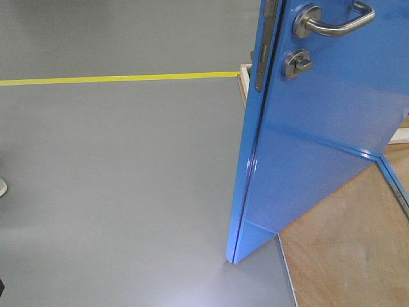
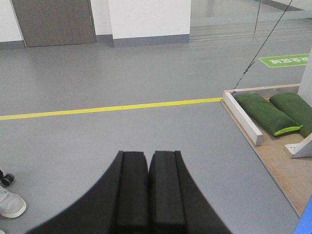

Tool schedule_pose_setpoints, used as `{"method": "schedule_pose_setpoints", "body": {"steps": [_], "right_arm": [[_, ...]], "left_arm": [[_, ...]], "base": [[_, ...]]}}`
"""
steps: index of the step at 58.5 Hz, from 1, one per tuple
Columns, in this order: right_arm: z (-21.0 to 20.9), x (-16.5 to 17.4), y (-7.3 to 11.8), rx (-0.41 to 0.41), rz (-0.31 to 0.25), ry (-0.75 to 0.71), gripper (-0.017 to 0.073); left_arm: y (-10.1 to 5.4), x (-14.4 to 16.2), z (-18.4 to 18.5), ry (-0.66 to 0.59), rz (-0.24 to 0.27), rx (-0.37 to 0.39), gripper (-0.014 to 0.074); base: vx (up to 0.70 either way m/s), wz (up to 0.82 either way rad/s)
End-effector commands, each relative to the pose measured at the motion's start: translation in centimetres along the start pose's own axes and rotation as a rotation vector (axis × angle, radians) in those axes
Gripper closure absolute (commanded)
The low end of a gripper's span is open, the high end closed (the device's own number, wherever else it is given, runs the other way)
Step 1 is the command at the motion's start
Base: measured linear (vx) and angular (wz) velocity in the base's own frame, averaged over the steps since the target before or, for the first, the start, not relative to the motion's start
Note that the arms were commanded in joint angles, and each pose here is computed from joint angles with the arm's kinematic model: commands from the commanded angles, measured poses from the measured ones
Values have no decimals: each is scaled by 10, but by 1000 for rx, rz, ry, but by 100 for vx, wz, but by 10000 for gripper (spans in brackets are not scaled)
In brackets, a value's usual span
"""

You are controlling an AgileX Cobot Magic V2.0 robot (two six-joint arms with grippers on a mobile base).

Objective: Move to blue door and open it

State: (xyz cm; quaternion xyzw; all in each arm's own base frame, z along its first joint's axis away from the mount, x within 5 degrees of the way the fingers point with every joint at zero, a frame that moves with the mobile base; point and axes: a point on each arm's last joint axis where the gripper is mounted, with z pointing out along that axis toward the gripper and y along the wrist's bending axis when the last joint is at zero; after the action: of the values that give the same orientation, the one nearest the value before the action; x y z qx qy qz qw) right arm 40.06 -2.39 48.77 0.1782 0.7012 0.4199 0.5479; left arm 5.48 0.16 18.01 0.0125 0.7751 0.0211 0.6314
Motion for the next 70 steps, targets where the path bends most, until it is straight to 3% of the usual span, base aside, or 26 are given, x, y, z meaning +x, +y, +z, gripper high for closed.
{"method": "schedule_pose_setpoints", "body": {"steps": [1, 29, 43, 70], "right_arm": [[-15, -14, 24, -56, -12, -118, 547], [-13, -11, 22, -72, 14, -79, 547], [-13, -3, 30, -156, 95, 9, 547], [-13, -3, 30, -158, 96, 12, 547]], "left_arm": [[0, -16, -4, -123, -9, 7, 521], [0, -16, -4, -123, -9, 7, 521], [0, -16, -4, -123, -9, 7, 521], [0, -16, -4, -123, -9, 7, 521]], "base": [[0, 0], [0, 0], [0, 0], [0, 0]]}}
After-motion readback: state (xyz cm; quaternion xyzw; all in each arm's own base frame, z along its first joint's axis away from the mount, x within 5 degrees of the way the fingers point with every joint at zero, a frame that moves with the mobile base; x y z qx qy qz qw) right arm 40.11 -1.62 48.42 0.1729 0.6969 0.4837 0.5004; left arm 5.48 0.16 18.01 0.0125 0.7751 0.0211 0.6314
